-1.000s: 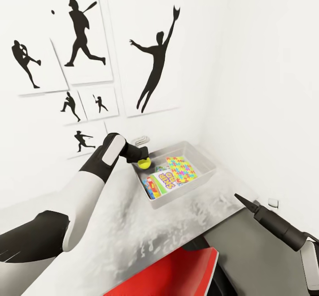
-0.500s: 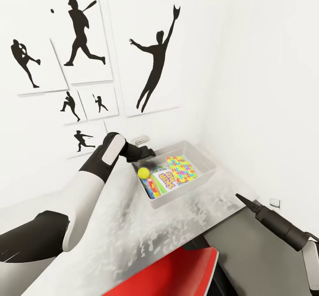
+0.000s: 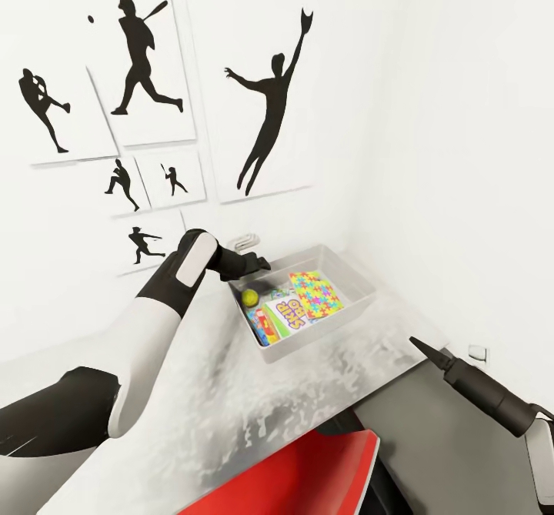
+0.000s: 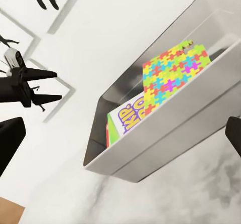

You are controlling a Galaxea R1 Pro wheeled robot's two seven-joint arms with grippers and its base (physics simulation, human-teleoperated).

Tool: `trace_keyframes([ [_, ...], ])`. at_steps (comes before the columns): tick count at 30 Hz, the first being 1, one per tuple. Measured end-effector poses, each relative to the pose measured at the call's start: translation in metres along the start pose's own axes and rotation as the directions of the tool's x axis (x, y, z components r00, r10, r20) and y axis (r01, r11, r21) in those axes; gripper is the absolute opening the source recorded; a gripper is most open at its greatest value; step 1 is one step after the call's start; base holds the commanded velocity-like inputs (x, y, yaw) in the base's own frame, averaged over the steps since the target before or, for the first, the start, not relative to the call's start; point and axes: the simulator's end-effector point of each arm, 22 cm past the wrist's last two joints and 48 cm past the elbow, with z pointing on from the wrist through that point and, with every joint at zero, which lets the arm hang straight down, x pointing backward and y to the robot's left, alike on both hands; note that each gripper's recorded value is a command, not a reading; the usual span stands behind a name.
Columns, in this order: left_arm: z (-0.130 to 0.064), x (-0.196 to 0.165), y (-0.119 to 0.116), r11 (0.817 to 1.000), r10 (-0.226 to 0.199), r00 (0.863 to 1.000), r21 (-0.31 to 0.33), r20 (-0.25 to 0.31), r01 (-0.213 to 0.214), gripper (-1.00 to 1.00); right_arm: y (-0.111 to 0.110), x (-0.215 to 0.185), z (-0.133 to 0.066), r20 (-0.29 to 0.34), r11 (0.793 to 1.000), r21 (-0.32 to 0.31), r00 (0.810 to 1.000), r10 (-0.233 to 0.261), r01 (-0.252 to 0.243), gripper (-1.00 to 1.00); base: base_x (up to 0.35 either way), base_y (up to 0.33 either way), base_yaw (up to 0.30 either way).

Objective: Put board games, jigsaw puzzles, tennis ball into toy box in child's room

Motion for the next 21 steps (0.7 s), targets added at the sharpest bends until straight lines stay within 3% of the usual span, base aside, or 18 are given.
trace_keyframes([
  [4, -0.006, -0.005, -0.002, 1.0, -0.005, 1.0, 0.015, 0.013, 0.004, 1.0, 0.002, -0.001, 0.0, 0.003, 1.0, -0.004, 1.0, -0.001, 0.002, 1.0, 0.0, 0.0, -0.037],
  [9, -0.032, -0.034, -0.002, 0.999, -0.014, 0.996, 0.05, 0.091, 0.009, 1.0, 0.005, -0.004, -0.001, 0.008, 1.0, -0.009, 1.0, -0.005, 0.005, 1.0, 0.0, 0.0, -0.057],
  [11, -0.044, -0.045, 0.001, 0.996, -0.032, 0.993, 0.081, 0.117, 0.023, 1.0, 0.006, -0.005, -0.001, 0.01, 1.0, -0.011, 1.0, -0.006, 0.006, 1.0, 0.0, 0.0, -0.061],
  [14, -0.066, -0.061, 0.023, 0.987, -0.088, 0.986, 0.146, 0.143, 0.067, 1.0, 0.007, -0.006, -0.001, 0.013, 1.0, -0.013, 1.0, -0.008, 0.008, 1.0, 0.0, 0.0, -0.062],
  [17, -0.092, -0.077, 0.043, 0.966, -0.15, 0.975, 0.235, 0.163, 0.109, 1.0, 0.009, -0.008, -0.002, 0.017, 1.0, -0.016, 1.0, -0.011, 0.011, 1.0, 0.0, 0.0, -0.062],
  [18, -0.107, -0.084, 0.051, 0.948, -0.183, 0.968, 0.291, 0.172, 0.128, 1.0, 0.01, -0.008, -0.002, 0.017, 1.0, -0.017, 1.0, -0.011, 0.012, 1.0, 0.0, 0.0, -0.062],
  [21, -0.145, -0.099, 0.08, 0.913, -0.245, 0.949, 0.377, 0.196, 0.158, 1.0, 0.012, -0.01, -0.002, 0.02, 1.0, -0.019, 1.0, -0.014, 0.015, 1.0, 0.0, 0.0, -0.057],
])
